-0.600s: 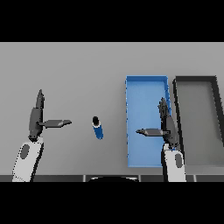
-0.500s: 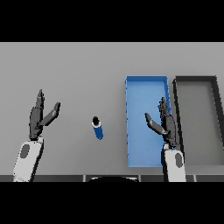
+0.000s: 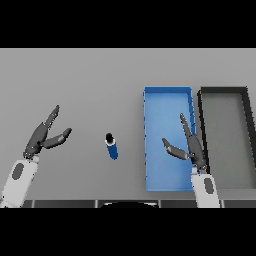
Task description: Pick up the blue pipe and place it into the blue bin.
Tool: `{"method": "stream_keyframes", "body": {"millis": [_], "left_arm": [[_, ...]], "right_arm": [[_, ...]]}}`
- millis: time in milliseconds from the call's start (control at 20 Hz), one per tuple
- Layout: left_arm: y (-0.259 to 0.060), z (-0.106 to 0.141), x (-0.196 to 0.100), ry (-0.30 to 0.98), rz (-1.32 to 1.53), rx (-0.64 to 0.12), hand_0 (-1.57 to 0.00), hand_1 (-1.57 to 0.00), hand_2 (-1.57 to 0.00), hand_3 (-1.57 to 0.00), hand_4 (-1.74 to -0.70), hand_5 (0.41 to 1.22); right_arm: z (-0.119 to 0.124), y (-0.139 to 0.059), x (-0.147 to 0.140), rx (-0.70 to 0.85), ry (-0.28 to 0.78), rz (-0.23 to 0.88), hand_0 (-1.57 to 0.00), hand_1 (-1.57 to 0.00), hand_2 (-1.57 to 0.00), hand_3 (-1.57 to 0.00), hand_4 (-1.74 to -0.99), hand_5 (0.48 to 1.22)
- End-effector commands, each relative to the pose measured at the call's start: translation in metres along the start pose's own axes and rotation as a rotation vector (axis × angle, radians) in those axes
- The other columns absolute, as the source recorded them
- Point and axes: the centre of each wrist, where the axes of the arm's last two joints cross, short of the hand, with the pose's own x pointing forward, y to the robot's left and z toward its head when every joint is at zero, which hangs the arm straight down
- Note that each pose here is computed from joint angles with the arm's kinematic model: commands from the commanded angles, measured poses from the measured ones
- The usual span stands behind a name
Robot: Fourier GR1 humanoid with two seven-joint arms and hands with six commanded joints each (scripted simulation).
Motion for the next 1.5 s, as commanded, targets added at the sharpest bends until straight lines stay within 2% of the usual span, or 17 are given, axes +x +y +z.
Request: {"method": "stream_keyframes", "body": {"millis": [0,100,150,250,550,700,950,1100,1250,1450], "left_arm": [[0.002,0.001,-0.001,-0.003,0.000,-0.015,0.00,0.00,0.00,0.00,-0.97,0.598],[-0.003,0.006,0.002,-0.048,0.011,-0.071,0.00,0.00,0.00,0.00,-0.97,0.590],[-0.006,0.009,0.004,-0.056,0.012,-0.107,0.00,0.00,0.00,0.00,-0.97,0.586],[-0.012,0.014,0.011,-0.068,-0.002,-0.195,0.00,0.00,0.00,0.00,-0.98,0.578],[-0.052,0.026,0.028,0.030,-0.057,-0.396,0.00,0.00,0.00,0.00,-1.05,0.483],[-0.069,0.026,0.027,0.013,-0.078,-0.465,0.00,0.00,0.00,0.00,-1.08,0.469],[-0.106,0.013,0.025,-0.043,-0.044,-0.501,0.00,0.00,0.00,0.00,-1.15,0.484],[-0.124,-0.001,0.021,-0.056,-0.029,-0.476,0.00,0.00,0.00,0.00,-1.14,0.488],[-0.140,-0.013,0.016,-0.039,0.011,-0.475,0.00,0.00,0.00,0.00,-1.13,0.491],[-0.151,-0.024,0.004,-0.029,0.028,-0.450,0.00,0.00,0.00,0.00,-1.12,0.494]], "right_arm": [[0.002,0.003,0.001,0.009,-0.004,0.000,0.00,0.00,0.00,0.00,-1.191,0.587],[0.001,-0.003,0.004,0.001,0.000,0.016,0.00,0.00,0.00,0.00,-1.182,0.583],[0.004,0.001,0.006,0.001,-0.002,0.009,0.00,0.00,0.00,0.00,-1.181,0.580],[0.001,-0.002,0.006,-0.003,0.012,-0.005,0.00,0.00,0.00,0.00,-1.194,0.579],[0.001,-0.003,0.009,-0.003,-0.007,-0.029,0.00,0.00,0.00,0.00,-1.228,0.573],[0.001,-0.002,0.008,0.010,-0.002,-0.014,0.00,0.00,0.00,0.00,-1.213,0.572],[0.002,0.007,0.010,0.014,-0.002,-0.036,0.00,0.00,0.00,0.00,-1.210,0.564],[0.004,0.000,0.009,-0.005,0.017,-0.043,0.00,0.00,0.00,0.00,-1.207,0.555],[0.002,0.003,0.008,-0.003,0.011,-0.052,0.00,0.00,0.00,0.00,-1.207,0.551],[0.007,-0.003,0.004,-0.006,0.006,-0.052,0.00,0.00,0.00,0.00,-1.201,0.548]]}}
